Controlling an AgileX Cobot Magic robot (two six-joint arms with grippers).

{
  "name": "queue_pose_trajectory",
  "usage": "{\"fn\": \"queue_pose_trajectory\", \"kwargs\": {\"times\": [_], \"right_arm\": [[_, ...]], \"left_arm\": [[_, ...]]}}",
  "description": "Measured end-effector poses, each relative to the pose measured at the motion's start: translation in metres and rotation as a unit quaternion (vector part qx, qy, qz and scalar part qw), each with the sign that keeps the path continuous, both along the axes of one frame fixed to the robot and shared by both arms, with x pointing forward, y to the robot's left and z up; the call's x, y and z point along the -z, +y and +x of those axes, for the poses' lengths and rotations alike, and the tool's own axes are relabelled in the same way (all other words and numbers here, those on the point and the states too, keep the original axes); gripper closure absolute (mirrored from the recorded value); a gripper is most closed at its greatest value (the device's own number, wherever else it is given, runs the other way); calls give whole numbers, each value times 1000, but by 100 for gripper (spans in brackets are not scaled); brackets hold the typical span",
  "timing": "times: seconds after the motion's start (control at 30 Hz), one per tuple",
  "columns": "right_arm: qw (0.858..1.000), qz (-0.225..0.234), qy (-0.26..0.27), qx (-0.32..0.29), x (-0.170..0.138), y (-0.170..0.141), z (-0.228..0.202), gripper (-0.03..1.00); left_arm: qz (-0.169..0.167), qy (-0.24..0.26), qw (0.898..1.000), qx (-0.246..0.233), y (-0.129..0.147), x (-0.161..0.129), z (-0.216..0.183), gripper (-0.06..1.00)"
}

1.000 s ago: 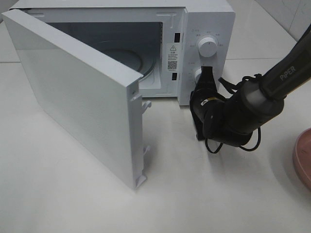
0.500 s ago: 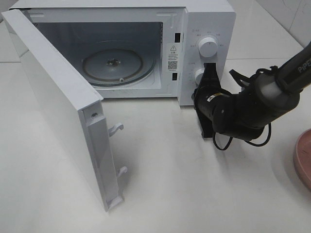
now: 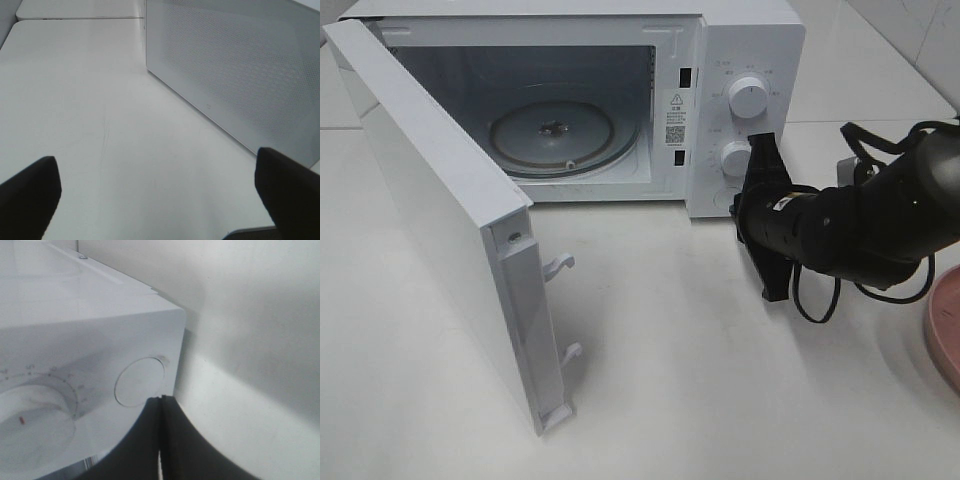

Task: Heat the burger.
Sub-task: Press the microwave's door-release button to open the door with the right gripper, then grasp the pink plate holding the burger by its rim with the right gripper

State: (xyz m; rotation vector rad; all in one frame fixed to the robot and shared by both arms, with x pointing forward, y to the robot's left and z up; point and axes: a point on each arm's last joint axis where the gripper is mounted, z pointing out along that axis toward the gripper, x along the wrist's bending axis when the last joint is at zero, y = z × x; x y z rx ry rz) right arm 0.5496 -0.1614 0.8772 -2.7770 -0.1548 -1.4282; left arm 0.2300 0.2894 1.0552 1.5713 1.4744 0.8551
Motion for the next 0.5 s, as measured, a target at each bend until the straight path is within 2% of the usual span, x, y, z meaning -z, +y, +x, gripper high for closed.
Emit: {"fn": "queue_pose_trajectory", "kwargs": {"times": [0.03, 0.1, 0.27, 0.3, 0.4, 0.47, 0.5], "right_arm": [[1000, 0, 0, 0, 0, 0, 0, 96], [999, -21, 12, -46, -10, 1, -8, 96], [994, -44, 16, -101, -23, 4, -14, 96], [989, -63, 19, -135, -29, 6, -17, 96], [985, -74, 23, -154, -31, 7, -19, 96], [971, -108, 36, -209, -38, 8, -25, 96], [971, -108, 36, -209, -38, 8, -25, 96]], "left_arm": [[0, 0, 1000, 0, 0, 0, 0, -3], [0, 0, 1000, 0, 0, 0, 0, -3], [0, 0, 1000, 0, 0, 0, 0, -3], [0, 0, 1000, 0, 0, 0, 0, -3], [0, 0, 1000, 0, 0, 0, 0, -3], [0, 0, 1000, 0, 0, 0, 0, -3], [0, 0, 1000, 0, 0, 0, 0, -3]]}}
